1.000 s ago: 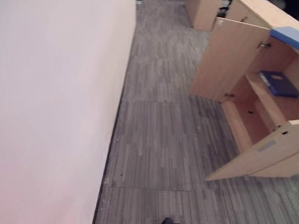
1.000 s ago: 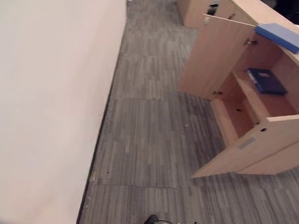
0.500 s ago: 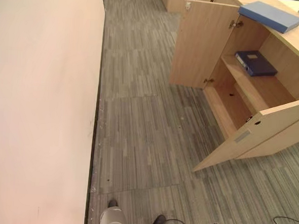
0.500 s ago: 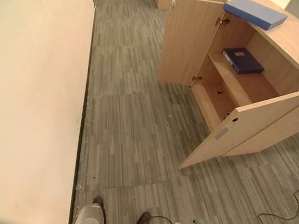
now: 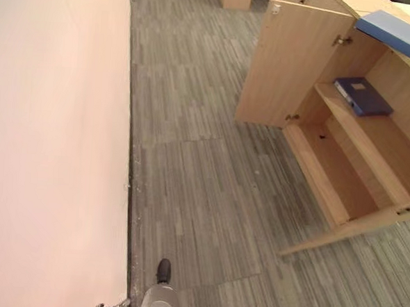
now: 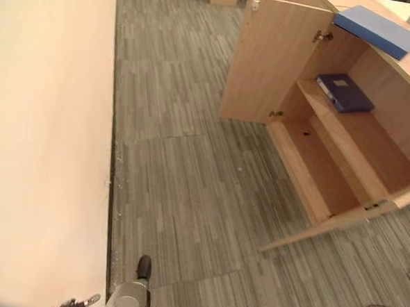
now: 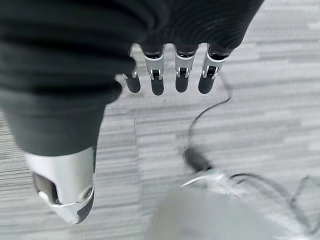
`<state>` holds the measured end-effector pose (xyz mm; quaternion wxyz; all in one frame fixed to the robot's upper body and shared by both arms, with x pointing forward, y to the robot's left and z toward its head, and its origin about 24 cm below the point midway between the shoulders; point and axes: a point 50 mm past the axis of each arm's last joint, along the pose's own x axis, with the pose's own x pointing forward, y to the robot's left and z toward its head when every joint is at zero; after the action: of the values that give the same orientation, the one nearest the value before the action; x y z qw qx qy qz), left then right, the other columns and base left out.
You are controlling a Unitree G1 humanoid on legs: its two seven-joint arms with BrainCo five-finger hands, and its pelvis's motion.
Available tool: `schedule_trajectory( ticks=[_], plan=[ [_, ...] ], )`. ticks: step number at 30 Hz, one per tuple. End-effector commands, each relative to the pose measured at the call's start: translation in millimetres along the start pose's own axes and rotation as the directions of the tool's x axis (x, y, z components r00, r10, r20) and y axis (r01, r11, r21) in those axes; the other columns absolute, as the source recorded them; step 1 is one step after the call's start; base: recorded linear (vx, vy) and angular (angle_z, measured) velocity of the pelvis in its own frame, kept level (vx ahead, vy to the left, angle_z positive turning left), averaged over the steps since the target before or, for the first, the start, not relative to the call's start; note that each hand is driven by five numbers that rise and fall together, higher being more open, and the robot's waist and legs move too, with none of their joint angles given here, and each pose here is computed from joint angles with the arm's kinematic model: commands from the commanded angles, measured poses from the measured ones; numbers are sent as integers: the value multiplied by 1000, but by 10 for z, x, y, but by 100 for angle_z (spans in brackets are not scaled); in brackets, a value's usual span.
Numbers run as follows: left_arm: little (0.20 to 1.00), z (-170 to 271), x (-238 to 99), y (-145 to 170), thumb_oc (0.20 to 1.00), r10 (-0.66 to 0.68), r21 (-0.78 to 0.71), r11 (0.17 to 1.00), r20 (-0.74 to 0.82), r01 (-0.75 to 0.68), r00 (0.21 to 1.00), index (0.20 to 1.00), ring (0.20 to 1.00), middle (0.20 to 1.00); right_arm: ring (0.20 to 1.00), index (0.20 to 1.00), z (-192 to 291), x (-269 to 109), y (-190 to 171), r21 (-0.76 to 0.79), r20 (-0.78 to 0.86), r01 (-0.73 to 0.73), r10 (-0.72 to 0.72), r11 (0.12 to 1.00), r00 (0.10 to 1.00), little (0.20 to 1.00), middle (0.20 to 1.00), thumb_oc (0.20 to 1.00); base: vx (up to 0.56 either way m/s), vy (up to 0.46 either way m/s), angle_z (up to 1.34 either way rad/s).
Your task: Put the empty folder in the office cabinet
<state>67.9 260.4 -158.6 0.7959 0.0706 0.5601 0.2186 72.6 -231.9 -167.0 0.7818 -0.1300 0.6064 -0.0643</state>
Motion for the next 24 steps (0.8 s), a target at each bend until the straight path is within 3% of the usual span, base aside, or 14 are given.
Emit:
schedule_trajectory(
  ticks=[1,11,24],
  plan=[
    [1000,-177,-10,175,1000,44,52,998,-56,-42,997,1000,1000,1000,1000,1000,158,15,-228,0,43,43,-43,999,998,1000,1000,1000,178,417,-14],
    [1000,7,23,262,1000,41,85,995,14,-42,999,1000,1000,1000,1000,1000,513,8,-114,-57,165,10,0,998,986,1000,1000,1000,165,210,0],
    [1000,-183,-10,168,1000,-27,221,975,-51,37,998,1000,1000,1000,1000,1000,26,2,-150,-20,28,19,-18,1000,999,1000,1000,1000,330,-10,16]
  ],
)
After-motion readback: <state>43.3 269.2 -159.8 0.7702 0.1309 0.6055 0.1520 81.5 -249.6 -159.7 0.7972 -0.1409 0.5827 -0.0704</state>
